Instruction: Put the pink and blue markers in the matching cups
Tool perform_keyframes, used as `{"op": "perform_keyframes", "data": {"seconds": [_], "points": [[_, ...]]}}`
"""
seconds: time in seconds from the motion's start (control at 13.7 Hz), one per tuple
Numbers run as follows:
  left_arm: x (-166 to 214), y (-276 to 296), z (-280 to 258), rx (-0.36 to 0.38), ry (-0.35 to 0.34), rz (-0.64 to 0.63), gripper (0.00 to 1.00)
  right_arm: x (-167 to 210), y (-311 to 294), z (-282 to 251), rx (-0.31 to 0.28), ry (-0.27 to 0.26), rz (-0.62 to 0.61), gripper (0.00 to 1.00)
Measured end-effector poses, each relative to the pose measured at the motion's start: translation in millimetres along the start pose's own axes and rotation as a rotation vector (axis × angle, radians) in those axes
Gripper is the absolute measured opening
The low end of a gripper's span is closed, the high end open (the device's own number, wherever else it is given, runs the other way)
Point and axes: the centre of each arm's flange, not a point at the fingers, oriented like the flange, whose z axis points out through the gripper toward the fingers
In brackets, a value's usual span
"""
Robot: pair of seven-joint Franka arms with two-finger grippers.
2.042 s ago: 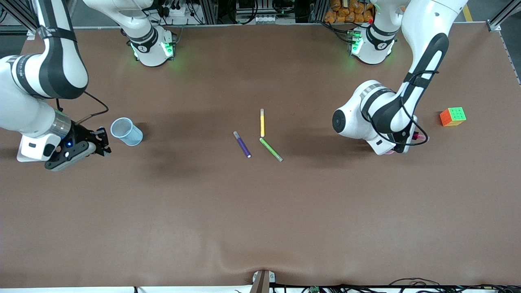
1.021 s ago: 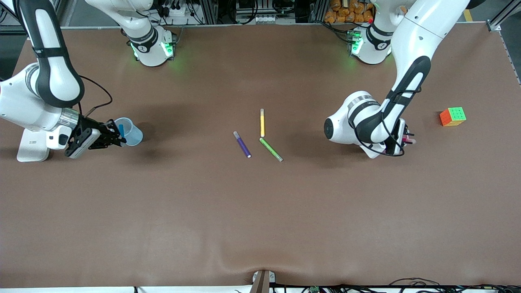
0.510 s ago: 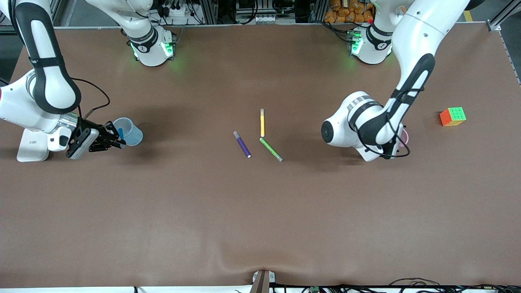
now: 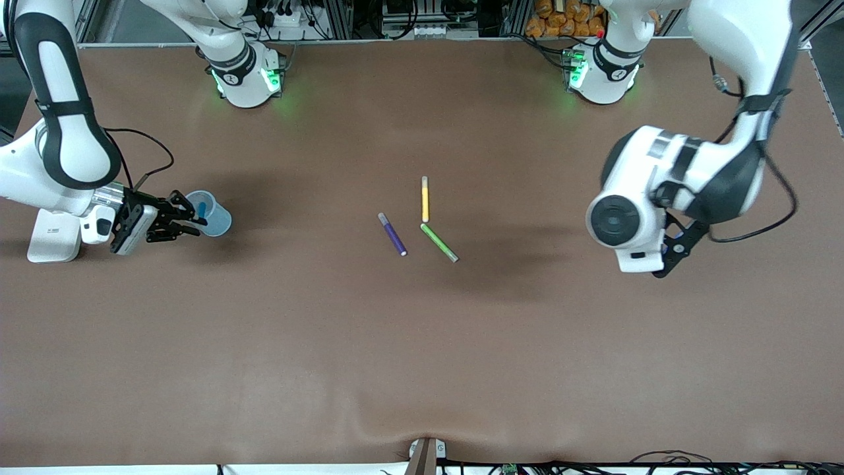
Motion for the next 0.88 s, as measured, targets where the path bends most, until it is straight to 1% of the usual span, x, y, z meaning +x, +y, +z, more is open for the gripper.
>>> {"op": "perform_keyframes", "data": {"seconds": [0.07, 0.15, 0.22, 0.29, 0.36, 0.44, 0.51, 0.58, 0.73, 0.8, 0.88], "points": [[10, -13, -13, -0.051, -0.042, 0.058, 1.00, 0, 0, -3, 0.019, 0.005, 0.012, 0.56], [19, -27, -28, -0.104, -0.067, 0.108, 1.00, 1, -1, -8, 0.040, 0.009, 0.031, 0.68], [26, -43, -44, -0.154, -0.079, 0.149, 1.00, 6, -2, -15, 0.060, 0.010, 0.062, 0.80], [27, -58, -59, -0.196, -0.079, 0.188, 1.00, 16, -4, -24, 0.071, 0.012, 0.100, 0.89], [25, -71, -75, -0.233, -0.072, 0.223, 1.00, 31, -6, -39, 0.066, 0.005, 0.138, 0.99], [20, -82, -90, -0.269, -0.064, 0.252, 1.00, 51, -10, -60, 0.040, -0.027, 0.176, 1.00], [19, -92, -103, -0.300, -0.055, 0.275, 1.00, 74, -18, -80, 0.002, -0.063, 0.215, 1.00], [21, -101, -112, -0.328, -0.049, 0.295, 1.00, 100, -29, -97, -0.044, -0.087, 0.251, 1.00], [31, -124, -124, -0.386, -0.045, 0.350, 1.00, 152, -57, -123, -0.142, -0.114, 0.288, 1.00], [37, -138, -127, -0.417, -0.047, 0.379, 1.00, 172, -67, -134, -0.179, -0.131, 0.297, 1.00], [44, -152, -129, -0.453, -0.055, 0.407, 1.00, 187, -73, -144, -0.203, -0.144, 0.312, 1.00]]}}
